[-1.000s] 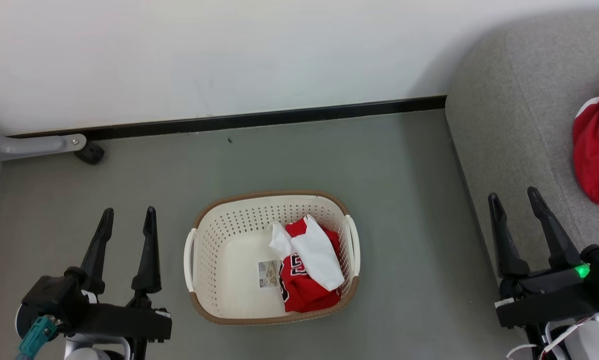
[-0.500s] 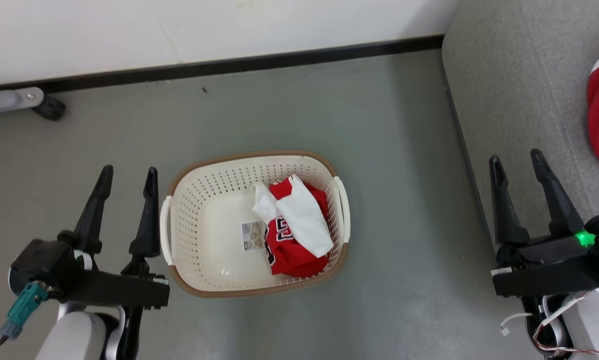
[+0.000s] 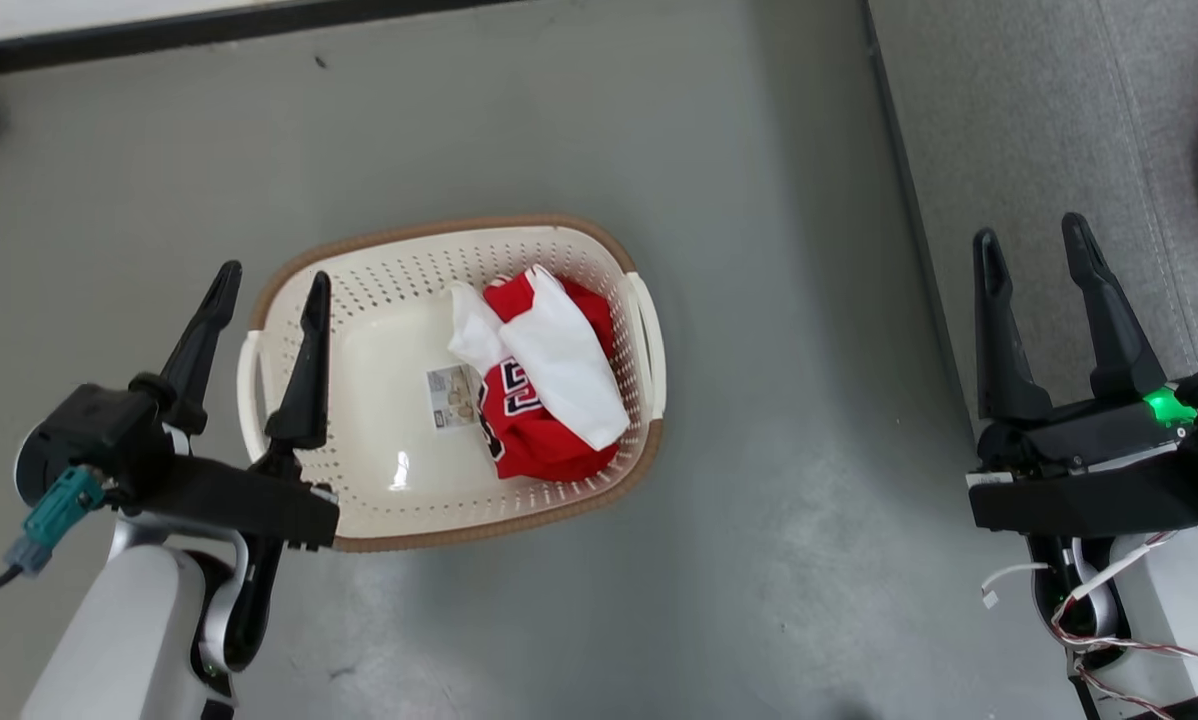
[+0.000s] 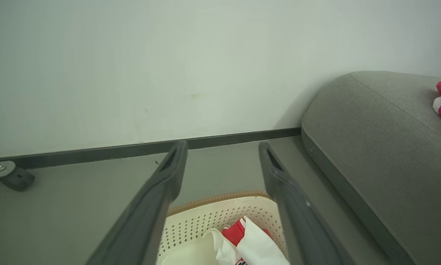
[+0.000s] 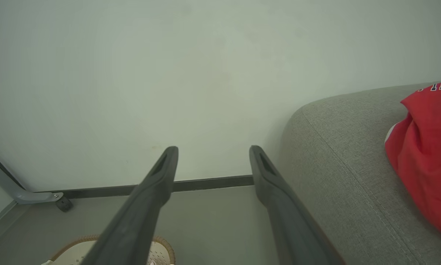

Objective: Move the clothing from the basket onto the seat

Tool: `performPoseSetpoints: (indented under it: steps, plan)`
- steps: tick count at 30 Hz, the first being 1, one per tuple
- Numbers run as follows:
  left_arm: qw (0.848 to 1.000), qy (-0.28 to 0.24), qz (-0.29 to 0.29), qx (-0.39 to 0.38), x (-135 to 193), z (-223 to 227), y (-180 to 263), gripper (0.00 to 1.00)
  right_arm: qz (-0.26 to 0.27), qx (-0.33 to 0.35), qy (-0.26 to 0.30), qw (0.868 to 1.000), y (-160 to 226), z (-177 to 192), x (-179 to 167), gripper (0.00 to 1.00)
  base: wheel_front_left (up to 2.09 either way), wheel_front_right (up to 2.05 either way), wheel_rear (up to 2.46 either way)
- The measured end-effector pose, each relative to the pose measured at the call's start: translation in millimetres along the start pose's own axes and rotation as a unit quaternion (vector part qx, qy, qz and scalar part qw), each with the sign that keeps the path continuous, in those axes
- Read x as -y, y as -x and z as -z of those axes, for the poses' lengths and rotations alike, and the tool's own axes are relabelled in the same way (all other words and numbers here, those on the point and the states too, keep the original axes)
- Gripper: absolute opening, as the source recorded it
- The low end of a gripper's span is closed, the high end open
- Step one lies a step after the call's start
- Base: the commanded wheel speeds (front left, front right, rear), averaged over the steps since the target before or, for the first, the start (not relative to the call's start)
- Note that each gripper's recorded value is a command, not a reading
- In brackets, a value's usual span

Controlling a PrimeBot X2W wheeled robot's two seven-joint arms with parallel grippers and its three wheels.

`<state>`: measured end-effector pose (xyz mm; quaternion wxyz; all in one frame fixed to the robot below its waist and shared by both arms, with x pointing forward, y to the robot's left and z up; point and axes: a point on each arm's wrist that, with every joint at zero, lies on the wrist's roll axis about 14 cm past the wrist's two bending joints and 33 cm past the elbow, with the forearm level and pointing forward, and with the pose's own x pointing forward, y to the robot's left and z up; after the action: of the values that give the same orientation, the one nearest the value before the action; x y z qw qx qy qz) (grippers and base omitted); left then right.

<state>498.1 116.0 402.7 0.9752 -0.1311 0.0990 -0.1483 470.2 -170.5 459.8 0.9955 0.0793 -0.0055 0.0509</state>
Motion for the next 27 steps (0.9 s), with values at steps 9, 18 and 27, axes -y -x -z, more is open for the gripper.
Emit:
performPoseSetpoints:
  steps: [9,18,27]
  plan:
    - [0.996,0.013,0.025,-0.081,4,58,-31,1.00,0.014,-0.010,-0.001,1.000,-14,17,11,1.00,0.00,0.00,0.00]
    - [0.983,0.039,0.022,-0.175,-2,126,-50,1.00,0.023,-0.020,0.001,1.000,-25,35,18,1.00,0.00,0.00,0.00]
    - [0.961,0.047,0.026,-0.271,-7,189,-53,1.00,0.017,-0.010,0.005,1.000,-40,39,20,1.00,0.00,0.00,0.00]
